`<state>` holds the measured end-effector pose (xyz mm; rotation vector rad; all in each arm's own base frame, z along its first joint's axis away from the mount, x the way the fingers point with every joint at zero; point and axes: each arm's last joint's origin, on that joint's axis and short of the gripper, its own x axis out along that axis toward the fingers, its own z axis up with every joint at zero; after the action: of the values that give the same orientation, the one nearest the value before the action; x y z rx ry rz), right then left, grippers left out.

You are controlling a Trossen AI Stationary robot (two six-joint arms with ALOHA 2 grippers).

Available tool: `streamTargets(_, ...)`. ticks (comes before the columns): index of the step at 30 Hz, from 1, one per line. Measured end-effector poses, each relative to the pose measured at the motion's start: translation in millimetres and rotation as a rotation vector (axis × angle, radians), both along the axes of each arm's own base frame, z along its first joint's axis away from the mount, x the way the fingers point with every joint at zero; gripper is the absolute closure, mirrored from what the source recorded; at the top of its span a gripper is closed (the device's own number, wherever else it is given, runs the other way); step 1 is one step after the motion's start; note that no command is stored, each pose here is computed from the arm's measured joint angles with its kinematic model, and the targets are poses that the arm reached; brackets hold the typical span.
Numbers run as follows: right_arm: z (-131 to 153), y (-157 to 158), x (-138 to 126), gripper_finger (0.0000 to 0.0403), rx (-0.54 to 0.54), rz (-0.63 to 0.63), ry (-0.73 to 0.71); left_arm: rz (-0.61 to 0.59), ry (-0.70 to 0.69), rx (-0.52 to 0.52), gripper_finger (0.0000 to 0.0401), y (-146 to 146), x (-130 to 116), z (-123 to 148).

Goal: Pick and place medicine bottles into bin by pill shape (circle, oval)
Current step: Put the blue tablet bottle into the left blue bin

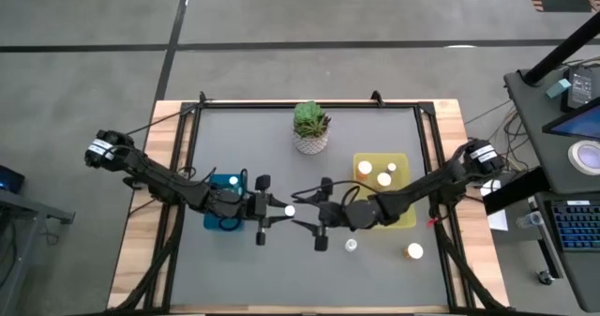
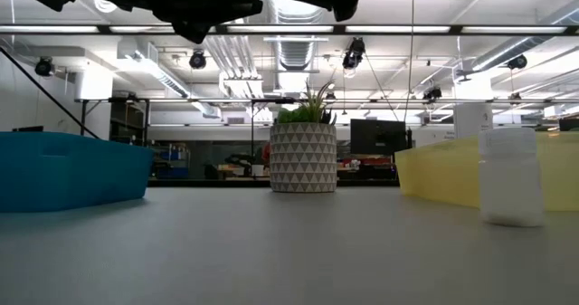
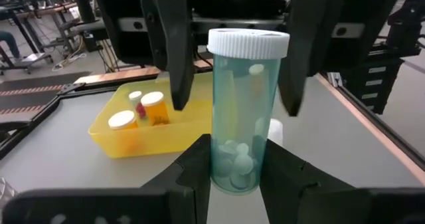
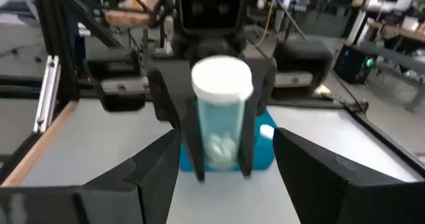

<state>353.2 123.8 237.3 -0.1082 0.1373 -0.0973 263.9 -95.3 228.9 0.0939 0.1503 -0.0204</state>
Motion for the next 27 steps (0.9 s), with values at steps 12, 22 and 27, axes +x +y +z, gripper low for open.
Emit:
streamTargets(12, -6.5, 7.7, 19.7, 0.0184, -0.055, 0.009, -0.042, 0.0, -0.003, 0.003, 0.0318, -0.1, 0.6, -0.4)
streamTargets(22, -6.8, 7.9, 20.9, 0.027, -0.05, 0.001, -0.04, -0.005, -0.002, 0.003, 0.0318, -0.8, 0.4, -0.5)
streamTargets(27, -7.4, 7.9, 21.0, 0.0313, -0.052, 0.002, -0.036, -0.008, 0.0, 0.002, 0.0301, -0.9, 0.4, -0.6)
